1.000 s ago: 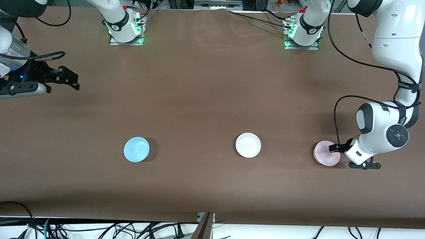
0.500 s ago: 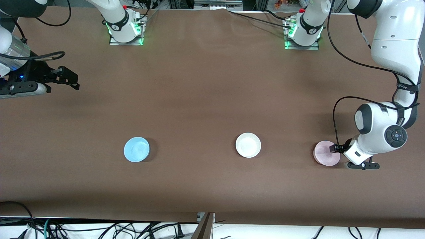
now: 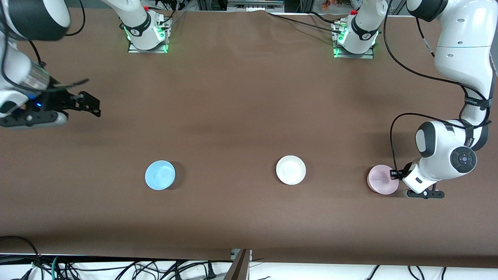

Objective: Stack pink and blue bowls on white bowl

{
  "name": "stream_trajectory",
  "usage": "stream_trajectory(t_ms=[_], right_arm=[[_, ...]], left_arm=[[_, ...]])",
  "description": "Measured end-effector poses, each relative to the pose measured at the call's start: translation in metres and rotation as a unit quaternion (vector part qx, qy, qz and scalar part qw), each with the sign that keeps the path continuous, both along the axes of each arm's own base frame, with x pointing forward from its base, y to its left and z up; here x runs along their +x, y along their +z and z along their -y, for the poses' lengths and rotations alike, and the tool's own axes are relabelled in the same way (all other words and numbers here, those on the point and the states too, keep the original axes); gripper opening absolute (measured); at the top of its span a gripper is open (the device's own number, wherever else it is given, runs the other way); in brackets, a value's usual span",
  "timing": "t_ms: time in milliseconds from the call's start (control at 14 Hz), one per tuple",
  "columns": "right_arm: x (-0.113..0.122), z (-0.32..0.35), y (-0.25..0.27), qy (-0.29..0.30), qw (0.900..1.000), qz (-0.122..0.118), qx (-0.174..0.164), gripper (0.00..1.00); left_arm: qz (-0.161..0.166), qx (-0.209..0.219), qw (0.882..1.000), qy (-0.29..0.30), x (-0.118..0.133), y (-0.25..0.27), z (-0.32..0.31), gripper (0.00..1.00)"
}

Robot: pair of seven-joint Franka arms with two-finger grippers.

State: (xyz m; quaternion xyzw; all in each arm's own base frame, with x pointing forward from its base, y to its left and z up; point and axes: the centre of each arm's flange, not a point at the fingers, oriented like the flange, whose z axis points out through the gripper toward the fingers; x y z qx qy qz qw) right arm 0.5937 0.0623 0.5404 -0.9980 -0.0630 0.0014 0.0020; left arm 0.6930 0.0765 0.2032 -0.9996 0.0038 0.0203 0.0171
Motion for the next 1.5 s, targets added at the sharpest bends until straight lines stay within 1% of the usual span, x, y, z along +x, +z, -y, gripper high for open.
stream_trajectory(t_ms=[71,143,214,286,500,571,714,786,929,1071,1143,1357,1500], right_arm=[[0.005,-0.003,-0.013,0.002,1.000,-0.008,-0.003,1.00],[0.011,-0.007,-0.032,0.004,1.000,-0.021,-0.007,1.00],[0.019,-0.012,-0.055,0.006,0.999,-0.032,-0.012,1.00],[0.028,-0.018,-0.078,0.009,0.999,-0.034,-0.017,1.00],[0.047,-0.031,-0.124,0.017,0.999,-0.033,-0.026,1.00],[0.051,-0.033,-0.134,0.018,0.999,-0.029,-0.025,1.00],[0.063,-0.037,-0.157,0.014,1.000,-0.012,-0.016,1.00],[0.070,-0.041,-0.177,0.011,1.000,-0.001,-0.010,1.00],[0.084,-0.054,-0.237,0.013,1.000,0.019,-0.005,1.00],[0.087,-0.064,-0.286,0.011,1.000,0.014,-0.003,1.00],[0.087,-0.067,-0.301,0.008,1.000,0.011,0.001,1.00],[0.090,-0.065,-0.312,0.001,1.000,0.009,0.003,1.00],[0.093,-0.061,-0.309,-0.001,1.000,0.013,0.003,0.99]], left_arm=[[0.000,0.000,1.000,0.000,0.000,0.000,0.000,0.14],[0.000,0.000,1.000,0.000,0.000,0.000,0.000,0.08],[0.000,0.000,1.000,0.000,0.000,0.000,0.000,0.07],[0.001,-0.001,1.000,-0.001,0.001,0.003,0.002,0.03],[-0.002,-0.002,1.000,0.000,0.001,0.005,0.003,0.03],[-0.007,-0.003,1.000,0.007,0.000,0.006,0.004,0.03],[-0.027,-0.008,0.999,0.034,0.000,0.013,0.019,0.03],[-0.035,-0.012,0.998,0.050,0.000,0.019,0.035,0.03],[-0.043,-0.025,0.996,0.073,0.000,0.036,0.078,0.03],[-0.048,-0.035,0.993,0.099,-0.002,0.057,0.117,0.03],[-0.051,-0.039,0.991,0.116,-0.003,0.068,0.135,0.03],[-0.054,-0.040,0.984,0.167,-0.007,0.092,0.192,0.03],[-0.056,-0.032,0.978,0.197,-0.017,0.095,0.245,0.03]])
